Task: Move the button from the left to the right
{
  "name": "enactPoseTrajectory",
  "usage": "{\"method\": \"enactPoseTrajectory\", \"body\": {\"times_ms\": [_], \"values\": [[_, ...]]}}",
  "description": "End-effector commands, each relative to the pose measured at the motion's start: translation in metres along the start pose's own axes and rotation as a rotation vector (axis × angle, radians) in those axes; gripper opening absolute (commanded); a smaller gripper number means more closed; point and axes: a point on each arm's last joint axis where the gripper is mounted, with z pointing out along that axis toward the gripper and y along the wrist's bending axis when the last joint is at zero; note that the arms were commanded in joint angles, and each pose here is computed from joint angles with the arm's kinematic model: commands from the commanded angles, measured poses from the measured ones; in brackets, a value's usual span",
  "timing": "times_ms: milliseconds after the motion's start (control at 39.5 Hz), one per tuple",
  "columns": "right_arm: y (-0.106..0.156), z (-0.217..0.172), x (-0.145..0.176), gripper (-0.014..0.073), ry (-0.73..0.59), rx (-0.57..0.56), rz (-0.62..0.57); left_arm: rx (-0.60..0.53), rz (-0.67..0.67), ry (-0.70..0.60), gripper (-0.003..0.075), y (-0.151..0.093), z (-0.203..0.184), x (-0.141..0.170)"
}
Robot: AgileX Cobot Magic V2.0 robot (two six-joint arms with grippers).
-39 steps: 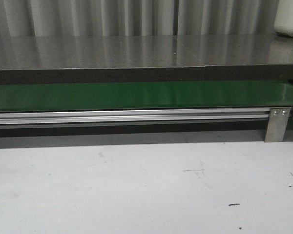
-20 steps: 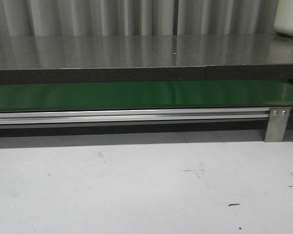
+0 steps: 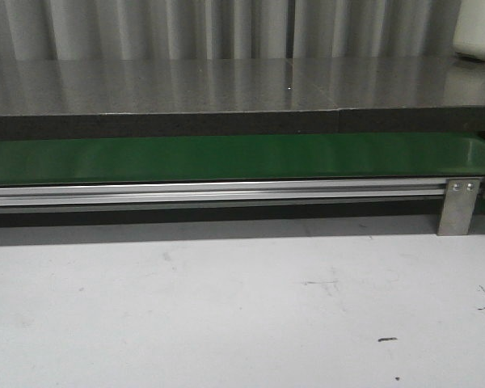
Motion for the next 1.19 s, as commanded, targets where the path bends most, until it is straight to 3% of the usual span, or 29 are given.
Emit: {"method": "enactPoseTrajectory", "body": {"times_ms": [0,329,785,1165], "values": [[0.0,-0.001,-0.015,-0.0067,-0.097,0.004,-0.006,-0.007,-0.013,-0.068,-0.0021,0.0,0.0,0.002],[-0.002,-0.002,-0.005,-0.0067,-0.105,0.025,-0.005,-0.007,-0.013,-0.068,-0.0021,0.0,0.0,0.002],[-0.008,-0.001,0.098,-0.0067,-0.018,0.08,0.004,-0.007,-0.013,-0.068,-0.0021,0.0,0.0,0.002],[-0.008,0.0,0.101,-0.0067,0.011,0.078,0.005,-0.007,-0.013,-0.067,-0.0021,0.0,0.0,0.002]]}}
